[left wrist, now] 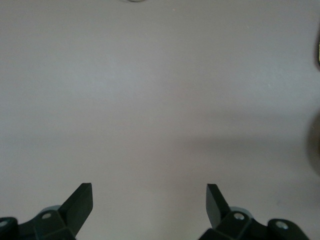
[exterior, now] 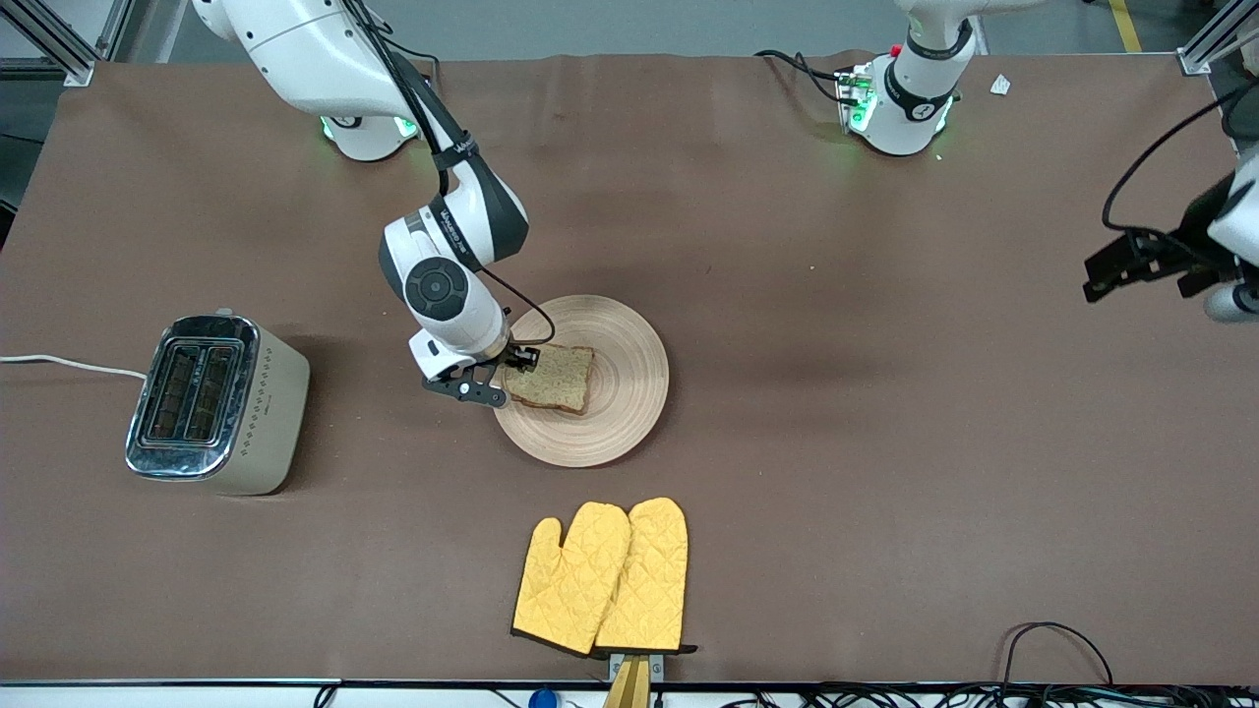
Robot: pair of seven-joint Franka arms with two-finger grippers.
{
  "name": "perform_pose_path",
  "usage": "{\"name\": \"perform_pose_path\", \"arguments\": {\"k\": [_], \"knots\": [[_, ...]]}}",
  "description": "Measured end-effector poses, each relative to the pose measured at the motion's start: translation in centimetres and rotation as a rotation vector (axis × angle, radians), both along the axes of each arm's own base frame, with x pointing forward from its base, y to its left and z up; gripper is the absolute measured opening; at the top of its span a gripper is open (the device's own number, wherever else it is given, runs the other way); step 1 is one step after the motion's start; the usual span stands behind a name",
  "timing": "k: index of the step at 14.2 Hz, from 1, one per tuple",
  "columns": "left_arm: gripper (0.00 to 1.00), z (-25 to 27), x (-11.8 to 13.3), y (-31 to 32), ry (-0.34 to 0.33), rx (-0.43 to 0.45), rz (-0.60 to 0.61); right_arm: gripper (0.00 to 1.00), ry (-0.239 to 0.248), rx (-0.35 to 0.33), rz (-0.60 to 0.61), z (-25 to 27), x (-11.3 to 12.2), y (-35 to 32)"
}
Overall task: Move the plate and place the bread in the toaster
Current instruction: 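Lower the right gripper onto the bread slice while the left gripper withdraws, then close the right gripper on the bread slice edge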
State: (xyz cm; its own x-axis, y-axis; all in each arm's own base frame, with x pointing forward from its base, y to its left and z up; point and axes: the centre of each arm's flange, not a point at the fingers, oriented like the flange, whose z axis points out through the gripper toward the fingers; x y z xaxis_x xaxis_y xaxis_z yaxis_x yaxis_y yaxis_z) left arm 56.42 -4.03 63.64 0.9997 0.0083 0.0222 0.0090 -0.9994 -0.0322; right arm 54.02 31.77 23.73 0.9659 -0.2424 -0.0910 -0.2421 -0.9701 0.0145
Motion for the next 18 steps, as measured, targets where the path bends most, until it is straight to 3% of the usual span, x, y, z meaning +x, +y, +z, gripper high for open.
{"name": "perform_pose_path", "arguments": {"k": [7,11,13,18], "knots": [[1.0,0.0,-5.0,-2.2,0.026,-0.005,-0.022,0.48,-0.003,0.0,0.001,-0.9,0.0,0.1],[1.0,0.1,-5.2,-2.6,0.024,-0.002,-0.024,0.42,-0.005,0.0,0.007,-0.9,-0.1,0.4],[1.0,0.1,-5.1,-2.2,0.024,-0.002,-0.018,0.33,-0.004,-0.001,0.012,-1.0,-0.3,0.8],[1.0,-0.1,-4.9,-1.8,0.025,-0.003,-0.009,0.33,-0.011,0.0,-0.004,-1.6,-0.2,1.1]]}}
